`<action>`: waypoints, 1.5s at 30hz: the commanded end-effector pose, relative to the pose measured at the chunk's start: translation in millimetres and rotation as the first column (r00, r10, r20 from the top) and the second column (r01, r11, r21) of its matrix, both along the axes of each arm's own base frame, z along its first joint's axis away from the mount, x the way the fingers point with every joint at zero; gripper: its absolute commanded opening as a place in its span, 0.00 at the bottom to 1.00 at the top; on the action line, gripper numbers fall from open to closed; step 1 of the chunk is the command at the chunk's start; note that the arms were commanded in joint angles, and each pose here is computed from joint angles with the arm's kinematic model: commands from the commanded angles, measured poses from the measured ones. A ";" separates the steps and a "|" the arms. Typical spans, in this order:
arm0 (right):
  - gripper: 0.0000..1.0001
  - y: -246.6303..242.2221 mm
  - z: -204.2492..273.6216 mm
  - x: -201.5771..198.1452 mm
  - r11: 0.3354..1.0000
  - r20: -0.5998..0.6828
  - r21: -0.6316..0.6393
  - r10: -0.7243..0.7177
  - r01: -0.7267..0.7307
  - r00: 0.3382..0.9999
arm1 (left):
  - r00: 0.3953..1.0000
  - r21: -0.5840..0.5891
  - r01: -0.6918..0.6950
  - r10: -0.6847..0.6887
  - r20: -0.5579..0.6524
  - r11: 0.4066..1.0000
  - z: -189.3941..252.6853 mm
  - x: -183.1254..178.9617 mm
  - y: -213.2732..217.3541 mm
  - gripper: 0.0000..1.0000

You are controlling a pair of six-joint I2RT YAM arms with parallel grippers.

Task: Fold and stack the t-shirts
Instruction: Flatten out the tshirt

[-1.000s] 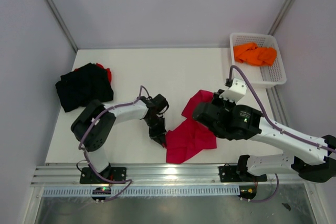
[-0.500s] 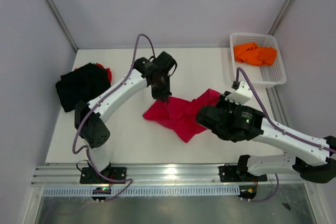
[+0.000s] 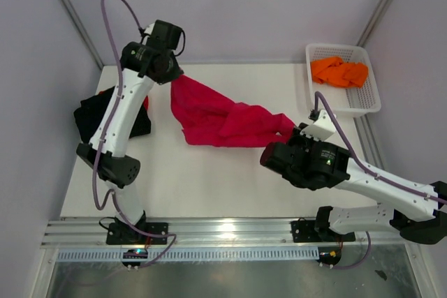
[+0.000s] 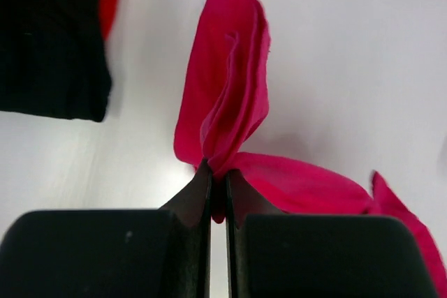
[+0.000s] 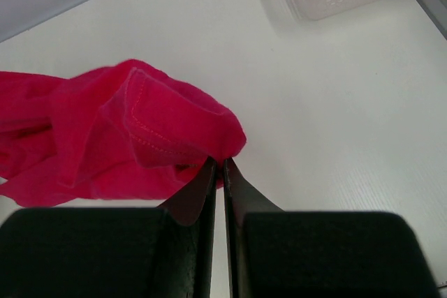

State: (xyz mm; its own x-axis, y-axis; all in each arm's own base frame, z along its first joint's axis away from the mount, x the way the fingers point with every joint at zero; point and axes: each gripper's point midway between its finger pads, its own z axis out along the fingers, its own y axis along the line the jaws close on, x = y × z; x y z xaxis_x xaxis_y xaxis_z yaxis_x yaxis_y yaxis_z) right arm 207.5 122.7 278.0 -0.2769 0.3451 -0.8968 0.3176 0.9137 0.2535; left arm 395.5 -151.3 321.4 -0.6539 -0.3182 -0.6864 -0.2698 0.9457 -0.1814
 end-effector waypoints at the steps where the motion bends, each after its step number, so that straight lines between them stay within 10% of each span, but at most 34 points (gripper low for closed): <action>1: 0.09 -12.1 14.6 3.8 0.999 0.067 -0.035 -0.025 0.027 0.997 | 0.978 0.238 -0.133 0.166 -0.125 0.962 4.5 -56.8 87.2 0.00; 18: 0.10 -1.6 20.8 16.2 0.995 0.090 -0.100 -0.007 0.016 0.996 | 0.896 0.184 -0.401 0.342 0.282 0.898 109.4 -82.6 150.9 0.01; 34: 0.04 -17.3 105.3 15.8 1.000 0.202 -0.001 -0.009 0.010 0.979 | 0.920 0.023 -0.152 0.133 0.369 0.988 148.1 -105.0 119.1 0.00; 45: 0.03 -22.8 211.1 -3.6 0.942 0.376 0.222 0.155 -0.251 0.914 | 0.783 -0.104 0.060 0.018 0.622 0.993 221.1 -159.0 108.2 0.00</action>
State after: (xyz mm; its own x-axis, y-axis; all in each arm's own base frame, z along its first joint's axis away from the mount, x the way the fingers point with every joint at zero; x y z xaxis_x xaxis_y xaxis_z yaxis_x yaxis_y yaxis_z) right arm 209.4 106.5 450.6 -0.0900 0.4879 -0.8683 0.0576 0.8729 0.4845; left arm 245.4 -39.4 512.9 -0.1948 -0.3979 -0.8965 -0.1389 0.9160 -0.3763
